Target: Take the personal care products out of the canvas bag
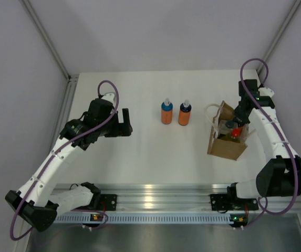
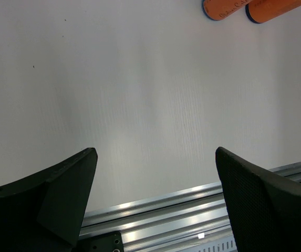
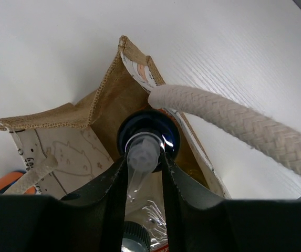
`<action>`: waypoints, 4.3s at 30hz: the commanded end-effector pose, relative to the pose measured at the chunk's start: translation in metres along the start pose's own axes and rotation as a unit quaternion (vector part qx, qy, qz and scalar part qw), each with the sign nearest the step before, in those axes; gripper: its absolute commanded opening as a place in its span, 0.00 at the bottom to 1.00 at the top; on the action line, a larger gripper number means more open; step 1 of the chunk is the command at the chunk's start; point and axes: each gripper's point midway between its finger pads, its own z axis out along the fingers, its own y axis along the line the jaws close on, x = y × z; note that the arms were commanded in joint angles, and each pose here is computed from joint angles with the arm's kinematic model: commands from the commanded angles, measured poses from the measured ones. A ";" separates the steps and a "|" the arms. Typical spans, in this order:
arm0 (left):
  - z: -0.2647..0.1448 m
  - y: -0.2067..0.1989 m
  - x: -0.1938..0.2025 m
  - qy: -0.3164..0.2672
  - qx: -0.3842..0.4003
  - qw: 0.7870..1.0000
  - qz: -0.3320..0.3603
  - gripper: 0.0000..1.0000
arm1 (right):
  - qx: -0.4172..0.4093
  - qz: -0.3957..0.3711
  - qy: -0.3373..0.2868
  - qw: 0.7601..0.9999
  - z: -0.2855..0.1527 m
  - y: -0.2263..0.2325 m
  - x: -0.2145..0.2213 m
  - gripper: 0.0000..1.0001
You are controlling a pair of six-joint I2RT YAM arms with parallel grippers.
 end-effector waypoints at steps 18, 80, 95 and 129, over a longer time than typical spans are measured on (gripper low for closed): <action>0.002 -0.005 -0.010 -0.017 0.007 1.000 0.002 0.98 | -0.022 -0.007 -0.021 1.000 -0.003 0.009 -0.016 0.26; 0.000 -0.003 -0.015 -0.026 0.000 1.000 -0.003 0.98 | -0.088 -0.048 -0.111 0.989 -0.070 0.017 -0.080 0.00; 0.002 -0.005 -0.018 -0.026 -0.001 1.000 -0.006 0.98 | -0.134 -0.121 -0.171 0.969 -0.150 0.042 -0.137 0.00; -0.007 0.003 -0.010 -0.038 -0.006 0.999 -0.012 0.98 | -0.375 -0.248 -0.191 0.873 -0.224 0.246 -0.085 0.00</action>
